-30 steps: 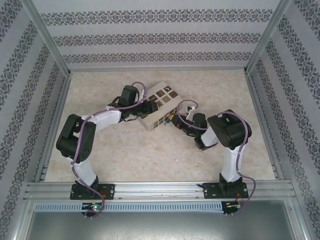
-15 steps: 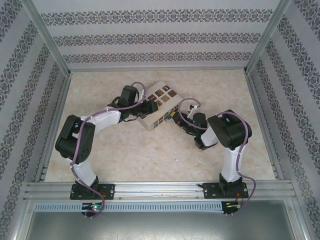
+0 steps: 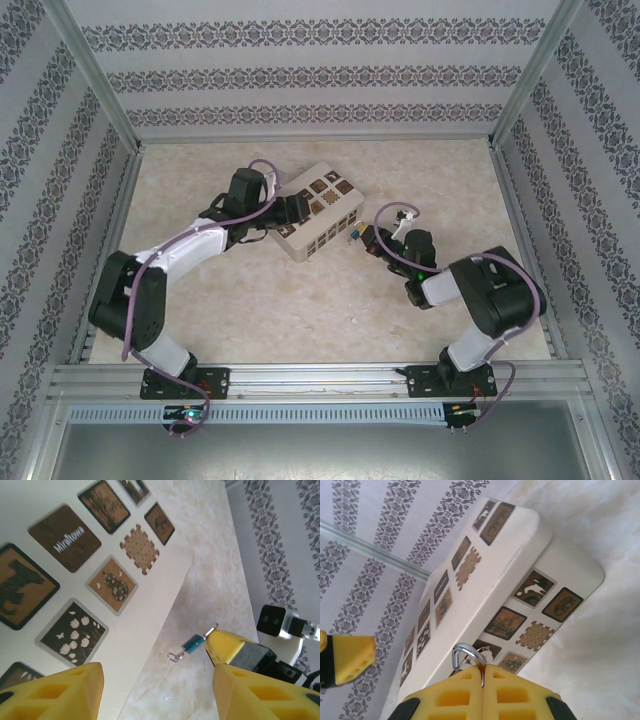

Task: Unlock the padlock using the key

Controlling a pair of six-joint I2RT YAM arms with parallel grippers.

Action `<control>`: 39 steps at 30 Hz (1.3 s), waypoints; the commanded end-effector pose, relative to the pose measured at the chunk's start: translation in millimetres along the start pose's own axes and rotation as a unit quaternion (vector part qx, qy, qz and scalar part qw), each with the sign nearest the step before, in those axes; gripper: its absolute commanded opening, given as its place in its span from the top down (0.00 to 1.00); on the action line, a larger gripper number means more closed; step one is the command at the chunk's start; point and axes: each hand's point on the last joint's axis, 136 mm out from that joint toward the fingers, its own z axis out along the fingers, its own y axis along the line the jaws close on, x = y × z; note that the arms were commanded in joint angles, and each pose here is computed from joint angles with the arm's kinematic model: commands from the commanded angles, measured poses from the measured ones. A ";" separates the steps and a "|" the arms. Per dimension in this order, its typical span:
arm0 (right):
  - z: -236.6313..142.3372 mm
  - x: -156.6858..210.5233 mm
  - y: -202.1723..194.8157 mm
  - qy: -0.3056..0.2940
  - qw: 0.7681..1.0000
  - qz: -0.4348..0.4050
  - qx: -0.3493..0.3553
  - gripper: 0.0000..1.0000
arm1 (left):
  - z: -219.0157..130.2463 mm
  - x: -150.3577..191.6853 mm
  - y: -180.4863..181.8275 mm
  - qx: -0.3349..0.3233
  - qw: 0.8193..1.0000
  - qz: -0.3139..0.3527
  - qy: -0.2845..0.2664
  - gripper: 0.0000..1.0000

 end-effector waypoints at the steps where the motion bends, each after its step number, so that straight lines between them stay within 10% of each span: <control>1: -11.8 2.7 -1.4 0.017 0.999 -0.042 0.026 1.00 | -22.6 -19.3 6.4 -0.021 0.998 0.024 -0.059 0.40; 14: -76.1 29.8 4.7 0.142 0.977 -0.101 0.124 1.00 | -106.7 -35.5 58.9 -0.132 0.963 0.036 -0.231 0.22; 39: -122.1 114.8 -42.7 0.303 0.923 -0.080 0.222 1.00 | -153.1 -34.9 83.3 -0.202 0.942 0.044 -0.264 0.17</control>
